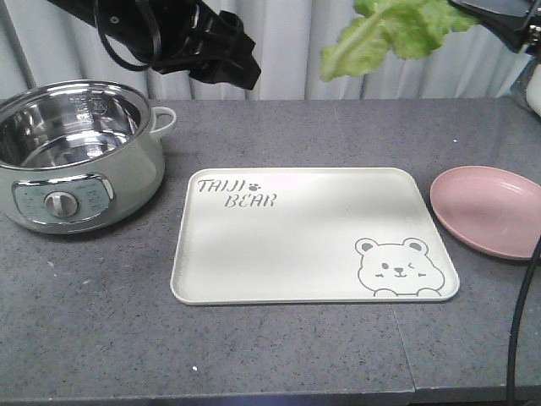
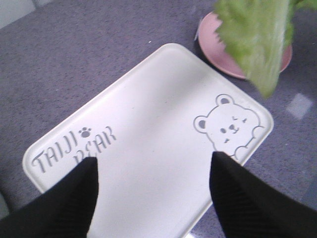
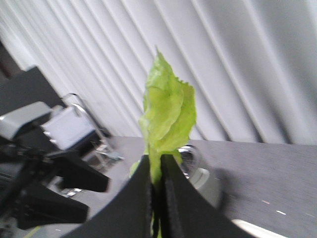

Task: Transfer vegetables to tray and serve
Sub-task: 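Carry the lettuce with the right gripper over the pink plate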

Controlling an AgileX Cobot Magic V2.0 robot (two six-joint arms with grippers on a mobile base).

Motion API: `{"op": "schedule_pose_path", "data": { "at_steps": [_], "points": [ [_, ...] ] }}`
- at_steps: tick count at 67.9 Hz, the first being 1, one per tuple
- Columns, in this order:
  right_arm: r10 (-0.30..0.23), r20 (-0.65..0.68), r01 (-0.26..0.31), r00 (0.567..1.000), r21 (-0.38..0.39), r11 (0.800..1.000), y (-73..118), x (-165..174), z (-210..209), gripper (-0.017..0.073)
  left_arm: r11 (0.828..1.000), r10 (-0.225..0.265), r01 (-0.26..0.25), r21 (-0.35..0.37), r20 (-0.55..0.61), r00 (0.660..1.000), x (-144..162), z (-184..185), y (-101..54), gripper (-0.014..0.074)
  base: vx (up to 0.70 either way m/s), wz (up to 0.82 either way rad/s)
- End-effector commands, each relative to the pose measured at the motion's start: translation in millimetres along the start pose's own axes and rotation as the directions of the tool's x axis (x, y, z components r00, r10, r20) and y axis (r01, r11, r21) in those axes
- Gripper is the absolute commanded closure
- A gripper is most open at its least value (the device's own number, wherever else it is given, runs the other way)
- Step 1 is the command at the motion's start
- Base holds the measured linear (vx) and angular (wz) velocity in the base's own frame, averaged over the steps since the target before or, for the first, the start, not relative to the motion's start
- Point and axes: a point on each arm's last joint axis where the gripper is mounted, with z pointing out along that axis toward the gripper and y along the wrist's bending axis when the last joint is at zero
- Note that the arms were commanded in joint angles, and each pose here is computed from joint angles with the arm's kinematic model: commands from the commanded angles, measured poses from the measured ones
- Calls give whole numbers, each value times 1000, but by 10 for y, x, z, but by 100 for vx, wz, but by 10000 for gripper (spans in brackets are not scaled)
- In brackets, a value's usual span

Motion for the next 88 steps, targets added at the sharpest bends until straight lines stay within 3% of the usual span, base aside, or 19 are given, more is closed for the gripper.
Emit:
{"op": "schedule_pose_path", "data": {
  "at_steps": [1,7,17,20,24,25,29,46,58,78,88],
  "points": [
    [-46,40,43,998,67,997,96,-234,-236,565,999,12,-8,-54,80,997,-48,-294,-29,133,0,0],
    [-46,21,40,999,217,975,-75,-263,-436,565,996,23,-19,-90,41,999,-17,-279,8,133,0,0],
    [-87,-46,98,995,412,906,-293,-255,-680,565,992,32,-28,-121,35,999,-14,-277,37,133,0,0],
    [-96,-65,116,993,457,882,-343,-251,-724,565,991,30,-25,-128,34,999,-13,-278,44,133,0,0],
    [-93,-50,105,994,486,868,-401,-262,-781,565,991,29,-24,-130,34,999,-13,-278,46,133,0,0],
    [-92,-39,98,995,508,856,-442,-273,-821,564,991,29,-24,-131,34,999,-13,-278,46,133,0,0],
    [-82,-29,85,996,527,846,-512,-273,-862,564,991,30,-25,-133,34,999,-12,-278,48,133,0,0],
    [54,-40,-25,998,531,847,-1023,-70,-866,562,990,31,-26,-136,33,999,-13,-274,52,133,0,0],
    [184,-79,-125,980,478,870,-1367,172,-849,562,990,30,-26,-135,28,999,-13,-248,58,133,0,0],
    [319,-77,-241,945,498,833,-1851,495,-880,547,991,21,-22,-131,-7,1000,-9,-71,97,133,0,0],
    [357,-75,-273,931,505,818,-1987,603,-892,475,991,20,-21,-131,-10,1000,-8,-58,100,133,0,0]
  ]
}}
